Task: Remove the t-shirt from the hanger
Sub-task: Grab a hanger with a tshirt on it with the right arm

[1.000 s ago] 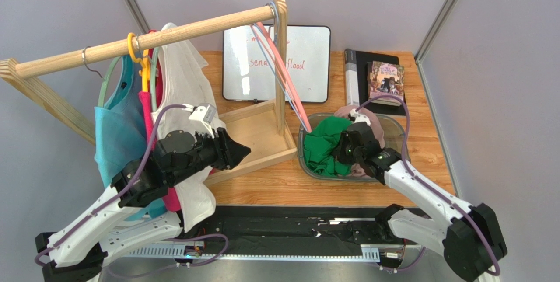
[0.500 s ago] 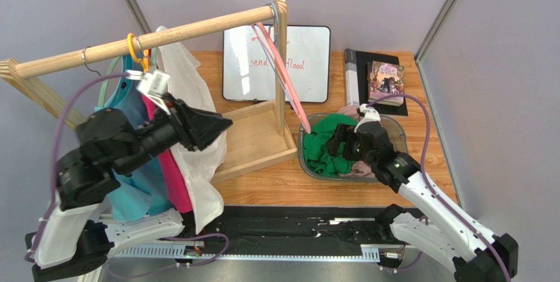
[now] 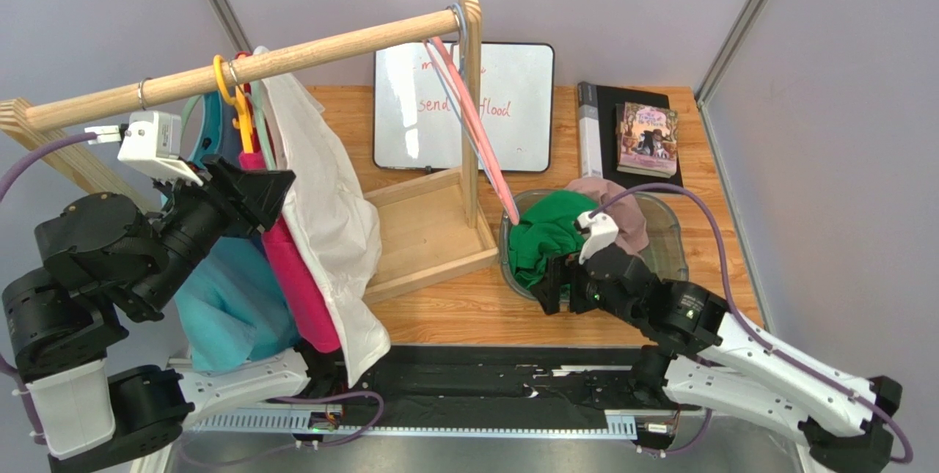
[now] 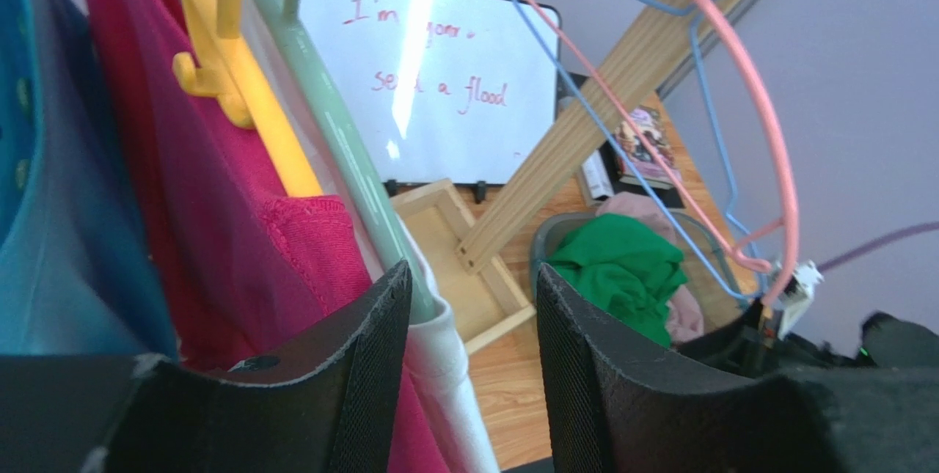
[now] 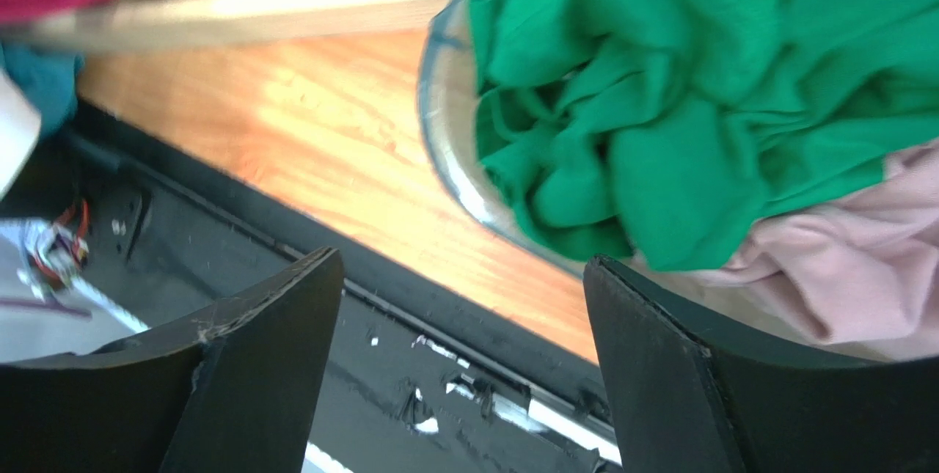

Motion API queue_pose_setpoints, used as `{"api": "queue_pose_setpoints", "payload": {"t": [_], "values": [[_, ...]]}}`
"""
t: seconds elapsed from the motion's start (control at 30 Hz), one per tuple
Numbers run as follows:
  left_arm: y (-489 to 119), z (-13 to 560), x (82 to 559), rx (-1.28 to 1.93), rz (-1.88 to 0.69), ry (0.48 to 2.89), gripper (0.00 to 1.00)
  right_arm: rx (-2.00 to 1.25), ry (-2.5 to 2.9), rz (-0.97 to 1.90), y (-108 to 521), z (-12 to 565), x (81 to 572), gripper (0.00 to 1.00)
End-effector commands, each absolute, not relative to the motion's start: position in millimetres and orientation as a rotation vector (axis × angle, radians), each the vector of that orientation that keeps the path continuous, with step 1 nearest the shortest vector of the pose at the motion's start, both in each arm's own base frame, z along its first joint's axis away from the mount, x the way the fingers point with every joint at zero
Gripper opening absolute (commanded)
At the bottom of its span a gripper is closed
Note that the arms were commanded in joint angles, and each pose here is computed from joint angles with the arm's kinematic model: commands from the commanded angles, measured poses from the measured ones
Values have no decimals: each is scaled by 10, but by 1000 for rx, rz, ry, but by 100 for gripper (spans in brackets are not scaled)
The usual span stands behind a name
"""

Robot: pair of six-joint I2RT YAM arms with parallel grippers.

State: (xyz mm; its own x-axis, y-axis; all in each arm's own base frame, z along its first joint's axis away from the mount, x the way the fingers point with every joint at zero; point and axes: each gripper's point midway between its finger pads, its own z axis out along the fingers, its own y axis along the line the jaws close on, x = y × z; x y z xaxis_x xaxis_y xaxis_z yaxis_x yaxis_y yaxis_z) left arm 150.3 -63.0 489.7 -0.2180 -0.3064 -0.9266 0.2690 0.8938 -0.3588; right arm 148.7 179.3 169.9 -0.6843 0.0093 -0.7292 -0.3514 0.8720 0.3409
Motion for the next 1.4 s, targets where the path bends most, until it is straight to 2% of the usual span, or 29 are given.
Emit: {"api": "queue_pose_setpoints", "payload": {"t": [0.0, 0.23, 0.5, 0.6, 0.63, 0.73, 0.8, 0.83, 0.87, 1.17, 1.2, 1.23, 1.37], "values": [[-444, 4772, 1629, -81, -354, 1731, 50, -265, 2219, 592, 1939, 1911, 1347, 84], [-332, 4742, 1615, -111, -327, 1712, 47, -369, 2208, 590, 2155, 1905, 1126, 85], [-438, 4533, 1756, -102, -262, 1725, 49, -456, 2100, 754, 2481, 2278, 878, 85], [-551, 4598, 1817, -87, -286, 1703, 42, -499, 2050, 778, 2541, 2468, 777, 84], [-597, 4643, 1835, -82, -303, 1690, 33, -505, 2035, 789, 2564, 2530, 754, 84], [-770, 4756, 1873, -62, -377, 1662, 16, -543, 2000, 806, 2610, 2628, 692, 84], [-922, 4779, 1911, -39, -418, 1662, 9, -569, 1962, 815, 2648, 2752, 692, 84], [-982, 4823, 1934, -44, -443, 1650, 1, -576, 1940, 825, 2706, 2815, 693, 84], [-1035, 4824, 1954, -40, -453, 1652, 0, -572, 1910, 845, 2742, 2962, 704, 85], [-1502, 4495, 2166, -67, -505, 1758, 0, -664, 1651, 838, 3306, 3882, 818, 94], [-1567, 4435, 2141, -34, -530, 1771, 2, -671, 1659, 810, 3414, 3857, 856, 94], [-1599, 4425, 2128, -16, -546, 1770, 9, -643, 1641, 827, 3440, 4037, 889, 94], [-1656, 4345, 2011, 33, -615, 1790, 18, -675, 1546, 856, 3673, 4314, 893, 96]]}}
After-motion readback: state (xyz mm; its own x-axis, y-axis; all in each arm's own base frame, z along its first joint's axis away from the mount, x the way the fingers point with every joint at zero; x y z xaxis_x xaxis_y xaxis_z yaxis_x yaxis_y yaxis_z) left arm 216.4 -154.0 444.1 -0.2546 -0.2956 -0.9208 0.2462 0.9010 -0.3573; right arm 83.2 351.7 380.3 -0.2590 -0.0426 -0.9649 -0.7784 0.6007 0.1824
